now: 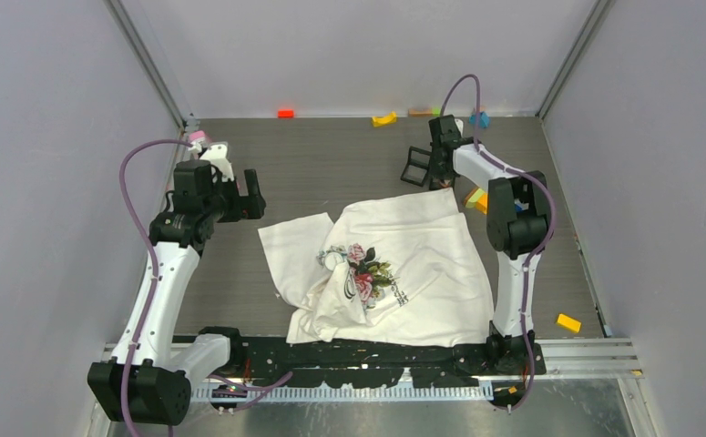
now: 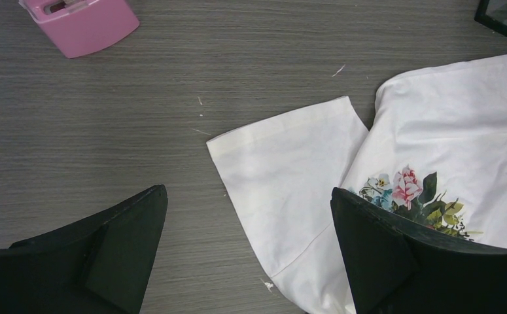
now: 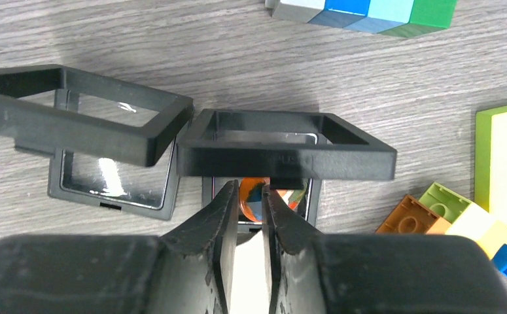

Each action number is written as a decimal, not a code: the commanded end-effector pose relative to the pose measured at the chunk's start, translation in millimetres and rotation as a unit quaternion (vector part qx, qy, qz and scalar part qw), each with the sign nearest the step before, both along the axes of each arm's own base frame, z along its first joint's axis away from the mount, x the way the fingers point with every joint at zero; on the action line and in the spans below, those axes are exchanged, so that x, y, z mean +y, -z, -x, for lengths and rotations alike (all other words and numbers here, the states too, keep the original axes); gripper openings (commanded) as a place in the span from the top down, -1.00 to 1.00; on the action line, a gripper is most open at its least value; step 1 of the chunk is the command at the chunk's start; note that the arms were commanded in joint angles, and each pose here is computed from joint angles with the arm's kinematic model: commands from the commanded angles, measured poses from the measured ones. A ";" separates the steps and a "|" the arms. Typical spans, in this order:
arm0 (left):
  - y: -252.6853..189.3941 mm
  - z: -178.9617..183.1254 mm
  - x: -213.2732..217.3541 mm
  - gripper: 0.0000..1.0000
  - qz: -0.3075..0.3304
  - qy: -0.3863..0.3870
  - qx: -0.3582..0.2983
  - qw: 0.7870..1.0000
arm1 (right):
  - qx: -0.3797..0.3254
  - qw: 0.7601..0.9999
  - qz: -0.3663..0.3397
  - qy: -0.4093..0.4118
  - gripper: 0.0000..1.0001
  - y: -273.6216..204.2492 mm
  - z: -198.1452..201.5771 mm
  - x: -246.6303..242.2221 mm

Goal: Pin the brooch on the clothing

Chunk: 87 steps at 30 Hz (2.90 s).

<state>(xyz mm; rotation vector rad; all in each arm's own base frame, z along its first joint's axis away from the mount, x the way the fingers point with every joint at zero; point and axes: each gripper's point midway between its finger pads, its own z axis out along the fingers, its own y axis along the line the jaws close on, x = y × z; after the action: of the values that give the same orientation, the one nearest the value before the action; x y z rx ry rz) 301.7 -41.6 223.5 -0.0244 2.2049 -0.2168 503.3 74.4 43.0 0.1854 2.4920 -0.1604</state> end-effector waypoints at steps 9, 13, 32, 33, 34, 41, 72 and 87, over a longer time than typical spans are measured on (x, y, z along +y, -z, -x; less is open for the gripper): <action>-7.4 -1.9 4.6 -0.99 -0.006 -0.006 -0.022 1.000 | -0.030 0.999 -0.010 -0.003 0.91 -36.2 2.0 0.3; -8.5 -1.0 4.0 -0.99 -0.006 -0.005 -0.024 1.000 | -0.034 0.999 -0.013 -0.005 0.99 -49.2 6.6 0.5; -11.8 2.3 3.0 -0.99 -0.002 -0.003 -0.033 0.999 | -0.031 0.999 0.011 -0.026 0.65 -57.7 12.4 1.4; -11.5 2.3 3.1 -0.99 -0.002 -0.003 -0.033 0.999 | -0.027 0.999 0.018 -0.026 0.58 -52.2 10.6 -0.1; -11.9 2.4 2.7 -0.99 -0.002 -0.003 -0.034 0.999 | -0.025 0.999 0.020 -0.025 0.46 -50.1 9.4 -0.9; -10.8 2.6 3.1 -0.99 -0.002 -0.003 -0.033 0.999 | -0.003 0.999 0.012 -0.031 0.15 -26.1 0.9 -1.3; -7.1 1.7 0.9 -0.99 0.001 0.001 -0.026 1.000 | 0.023 0.999 -0.013 -0.028 0.28 7.2 -0.7 -10.3; -9.4 1.6 -8.1 -0.99 0.025 0.012 -0.032 0.999 | -0.036 0.997 -0.043 -0.048 0.42 -58.8 10.0 7.7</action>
<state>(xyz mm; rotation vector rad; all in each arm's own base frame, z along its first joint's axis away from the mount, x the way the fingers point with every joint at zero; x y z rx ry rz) 295.2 -43.2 220.1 -0.0213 2.1995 -0.2305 488.6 68.4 47.8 0.1092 2.5541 -0.0760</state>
